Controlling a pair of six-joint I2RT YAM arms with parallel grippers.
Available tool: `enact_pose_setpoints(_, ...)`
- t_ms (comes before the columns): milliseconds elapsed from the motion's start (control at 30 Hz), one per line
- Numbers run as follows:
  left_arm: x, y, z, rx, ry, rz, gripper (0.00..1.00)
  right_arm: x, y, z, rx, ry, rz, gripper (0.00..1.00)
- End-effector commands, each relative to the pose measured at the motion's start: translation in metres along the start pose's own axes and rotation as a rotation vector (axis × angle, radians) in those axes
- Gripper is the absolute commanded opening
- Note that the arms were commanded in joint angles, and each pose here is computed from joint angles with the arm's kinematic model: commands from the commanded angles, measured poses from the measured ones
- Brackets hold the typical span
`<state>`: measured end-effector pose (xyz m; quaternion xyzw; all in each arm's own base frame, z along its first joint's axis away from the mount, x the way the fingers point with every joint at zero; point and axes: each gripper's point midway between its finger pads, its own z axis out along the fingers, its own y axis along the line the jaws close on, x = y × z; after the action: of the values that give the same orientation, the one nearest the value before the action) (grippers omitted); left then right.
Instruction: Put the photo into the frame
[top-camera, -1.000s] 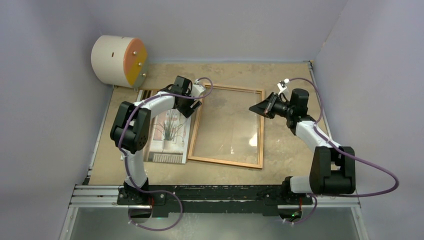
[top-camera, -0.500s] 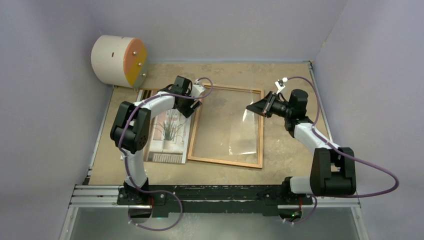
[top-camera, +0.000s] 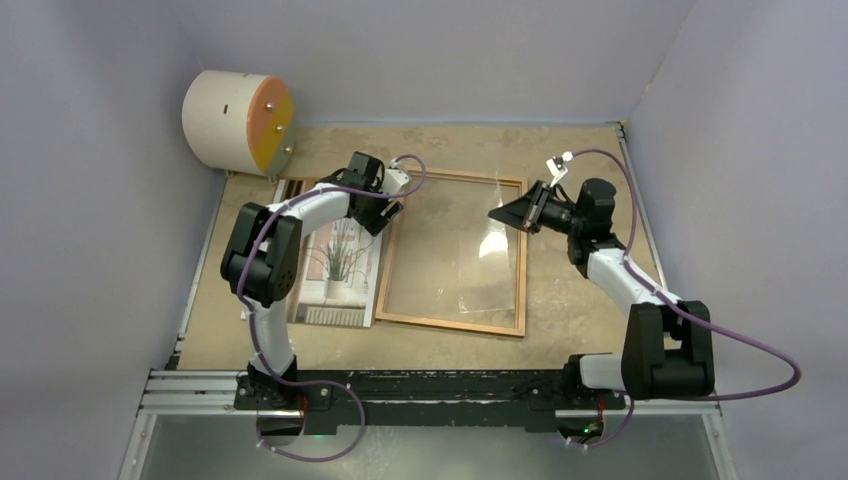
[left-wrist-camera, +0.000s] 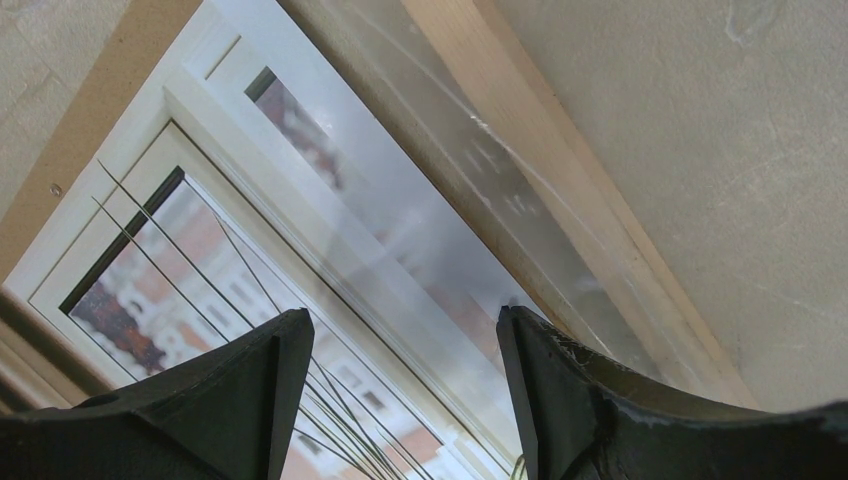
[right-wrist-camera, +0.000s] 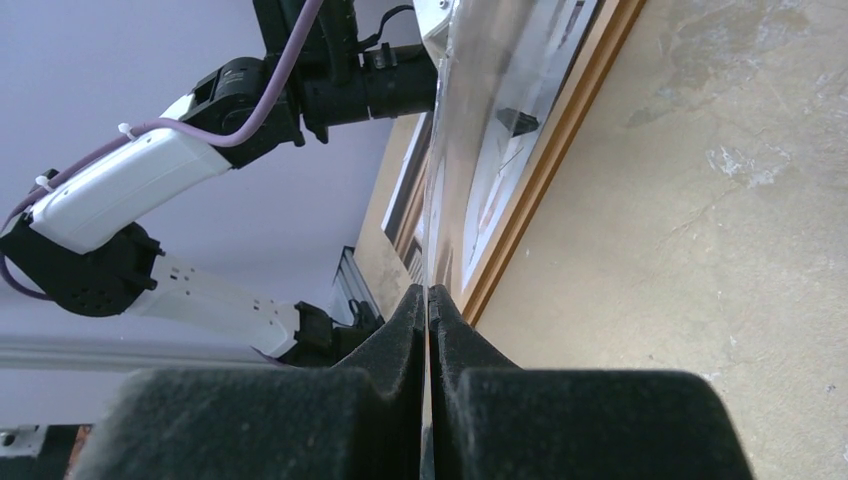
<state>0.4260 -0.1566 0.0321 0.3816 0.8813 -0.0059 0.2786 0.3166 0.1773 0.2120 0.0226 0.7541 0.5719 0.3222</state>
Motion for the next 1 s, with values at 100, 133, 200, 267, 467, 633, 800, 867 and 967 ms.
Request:
enact_pose_setpoints(100,0.013,-0.005,0.011,0.048,0.032,-0.032,0.72,-0.004,0.028,0.003,-0.088,0.009,-0.093,0.0)
enact_pose_setpoints(133,0.012,-0.004,0.011,0.048,0.03,-0.038,0.72,-0.004,0.03,0.003,-0.095,0.013,-0.099,0.0)
enact_pose_setpoints(200,0.011,-0.002,0.01,0.052,0.026,-0.053,0.72,-0.003,0.033,0.005,-0.104,0.019,-0.11,0.0)
enact_pose_setpoints(267,0.011,0.002,0.009,0.054,0.022,-0.069,0.72,-0.003,0.035,0.007,-0.103,0.022,-0.112,0.0)
enact_pose_setpoints(467,0.014,0.01,0.006,0.043,0.021,-0.091,0.71,-0.007,0.009,0.011,0.011,-0.008,-0.084,0.0)
enact_pose_setpoints(633,0.016,0.012,0.005,0.038,0.024,-0.086,0.71,-0.011,-0.023,0.012,0.166,-0.026,-0.053,0.0)
enact_pose_setpoints(800,0.016,0.014,0.005,0.034,0.026,-0.087,0.71,-0.01,-0.048,0.009,0.272,-0.047,-0.035,0.0)
enact_pose_setpoints(867,0.016,0.015,0.004,0.032,0.025,-0.087,0.71,-0.009,-0.057,0.007,0.313,-0.053,-0.032,0.0)
enact_pose_setpoints(967,0.017,0.015,0.005,0.029,0.027,-0.086,0.71,-0.011,-0.069,-0.001,0.361,-0.081,-0.029,0.0)
